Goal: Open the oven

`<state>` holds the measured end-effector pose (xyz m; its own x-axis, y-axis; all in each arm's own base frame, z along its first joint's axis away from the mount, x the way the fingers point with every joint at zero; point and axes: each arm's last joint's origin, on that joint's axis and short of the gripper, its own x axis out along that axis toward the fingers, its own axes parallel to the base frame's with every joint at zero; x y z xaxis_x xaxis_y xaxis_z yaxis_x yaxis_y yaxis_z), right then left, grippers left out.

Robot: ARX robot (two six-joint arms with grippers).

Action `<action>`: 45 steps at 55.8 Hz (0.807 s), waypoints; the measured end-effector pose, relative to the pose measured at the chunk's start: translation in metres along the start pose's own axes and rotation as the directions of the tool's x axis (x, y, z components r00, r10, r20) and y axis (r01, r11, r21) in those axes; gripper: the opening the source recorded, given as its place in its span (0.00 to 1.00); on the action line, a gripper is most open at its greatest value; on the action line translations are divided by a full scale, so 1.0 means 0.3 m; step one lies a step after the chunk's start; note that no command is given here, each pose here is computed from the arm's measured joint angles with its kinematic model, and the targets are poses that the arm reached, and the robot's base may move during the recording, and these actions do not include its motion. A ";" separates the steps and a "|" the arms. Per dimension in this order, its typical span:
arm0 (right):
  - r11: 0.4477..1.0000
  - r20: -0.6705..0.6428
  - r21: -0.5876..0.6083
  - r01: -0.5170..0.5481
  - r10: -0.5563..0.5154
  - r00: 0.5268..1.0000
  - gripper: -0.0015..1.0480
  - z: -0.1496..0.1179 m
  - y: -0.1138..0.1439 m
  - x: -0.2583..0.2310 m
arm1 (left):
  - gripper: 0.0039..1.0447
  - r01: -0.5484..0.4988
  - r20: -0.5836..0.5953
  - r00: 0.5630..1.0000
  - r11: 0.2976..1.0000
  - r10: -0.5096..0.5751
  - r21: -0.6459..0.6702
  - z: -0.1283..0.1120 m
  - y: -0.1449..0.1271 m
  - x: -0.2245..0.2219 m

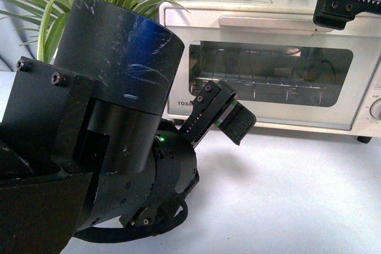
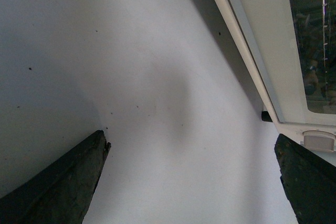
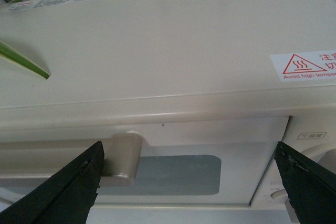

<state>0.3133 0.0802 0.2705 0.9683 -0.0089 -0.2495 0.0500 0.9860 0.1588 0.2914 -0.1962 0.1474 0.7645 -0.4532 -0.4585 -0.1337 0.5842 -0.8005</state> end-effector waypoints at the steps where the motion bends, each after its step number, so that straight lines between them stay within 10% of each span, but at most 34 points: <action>1: 1.000 -0.001 0.000 0.001 -0.001 1.000 0.91 0.000 0.001 0.002 | 0.94 0.000 0.000 1.000 1.000 0.000 0.000 0.000 0.000 0.000; 45: 0.996 -0.088 -0.075 -0.051 0.045 0.995 0.91 -0.024 -0.004 -0.023 | 0.94 -0.003 0.003 1.000 1.000 0.003 -0.003 0.008 0.005 -0.004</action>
<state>0.3049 0.0803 0.2650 0.9444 0.0496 -0.3251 -0.0180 0.9949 0.0996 0.2918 -0.1931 0.1477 0.7659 -0.4494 -0.4599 -0.1381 0.5836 -0.8002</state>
